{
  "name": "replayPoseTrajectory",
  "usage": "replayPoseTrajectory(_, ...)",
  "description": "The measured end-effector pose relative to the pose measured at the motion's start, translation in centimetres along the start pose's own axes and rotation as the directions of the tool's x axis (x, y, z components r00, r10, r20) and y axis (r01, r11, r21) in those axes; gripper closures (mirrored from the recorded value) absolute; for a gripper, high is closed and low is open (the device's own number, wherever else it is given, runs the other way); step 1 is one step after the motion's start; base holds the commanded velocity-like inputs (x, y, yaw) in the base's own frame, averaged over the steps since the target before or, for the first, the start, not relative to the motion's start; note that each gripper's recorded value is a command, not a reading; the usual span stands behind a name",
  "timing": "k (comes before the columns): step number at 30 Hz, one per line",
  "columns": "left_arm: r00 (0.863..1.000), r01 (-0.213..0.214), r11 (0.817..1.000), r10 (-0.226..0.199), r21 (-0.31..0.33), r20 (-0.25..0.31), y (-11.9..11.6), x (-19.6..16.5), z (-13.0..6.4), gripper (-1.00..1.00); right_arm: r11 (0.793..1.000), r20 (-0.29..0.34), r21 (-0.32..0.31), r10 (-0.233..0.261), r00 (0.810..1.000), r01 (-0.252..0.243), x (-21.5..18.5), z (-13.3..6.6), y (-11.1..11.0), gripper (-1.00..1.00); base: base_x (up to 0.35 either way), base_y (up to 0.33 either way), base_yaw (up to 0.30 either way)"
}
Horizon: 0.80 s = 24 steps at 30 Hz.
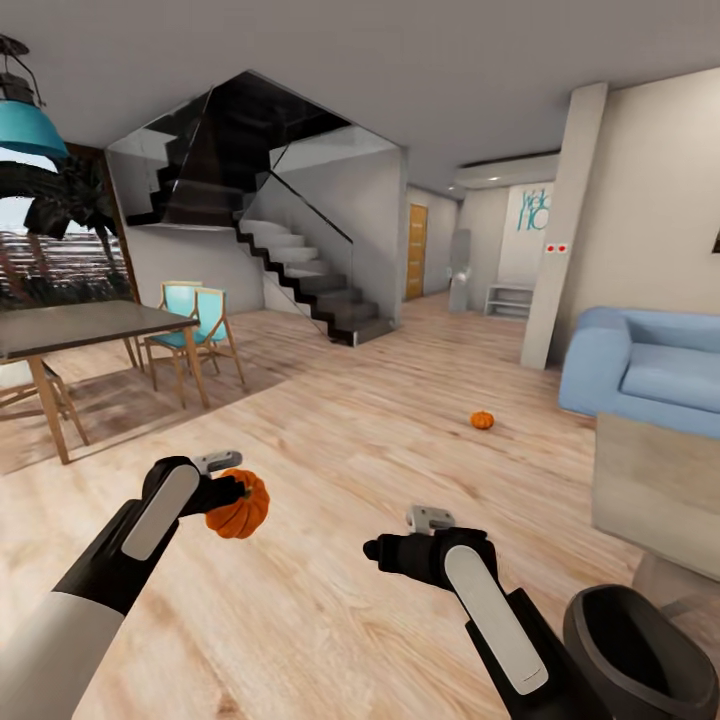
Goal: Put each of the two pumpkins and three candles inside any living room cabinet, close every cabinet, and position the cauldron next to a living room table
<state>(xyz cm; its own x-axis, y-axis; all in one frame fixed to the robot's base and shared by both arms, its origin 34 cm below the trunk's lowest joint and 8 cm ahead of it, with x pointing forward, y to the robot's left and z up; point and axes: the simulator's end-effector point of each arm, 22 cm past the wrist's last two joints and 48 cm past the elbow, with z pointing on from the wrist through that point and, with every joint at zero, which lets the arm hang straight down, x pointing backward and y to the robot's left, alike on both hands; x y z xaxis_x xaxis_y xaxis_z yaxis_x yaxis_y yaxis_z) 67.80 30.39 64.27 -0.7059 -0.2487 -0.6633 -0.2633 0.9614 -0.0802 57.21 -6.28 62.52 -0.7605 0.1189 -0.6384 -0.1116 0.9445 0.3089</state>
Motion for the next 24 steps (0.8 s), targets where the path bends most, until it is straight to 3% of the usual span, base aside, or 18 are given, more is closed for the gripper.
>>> replayPoseTrajectory(24, 1.000, -0.002, 1.000, 0.002, -0.005, -0.019, -0.01, 0.65, 0.69, 1.00, 1.000, -0.010, -0.002, 0.005, 1.000, -0.005, 0.26, 0.38, -0.06, -1.00, 0.310, 0.152, 0.003)
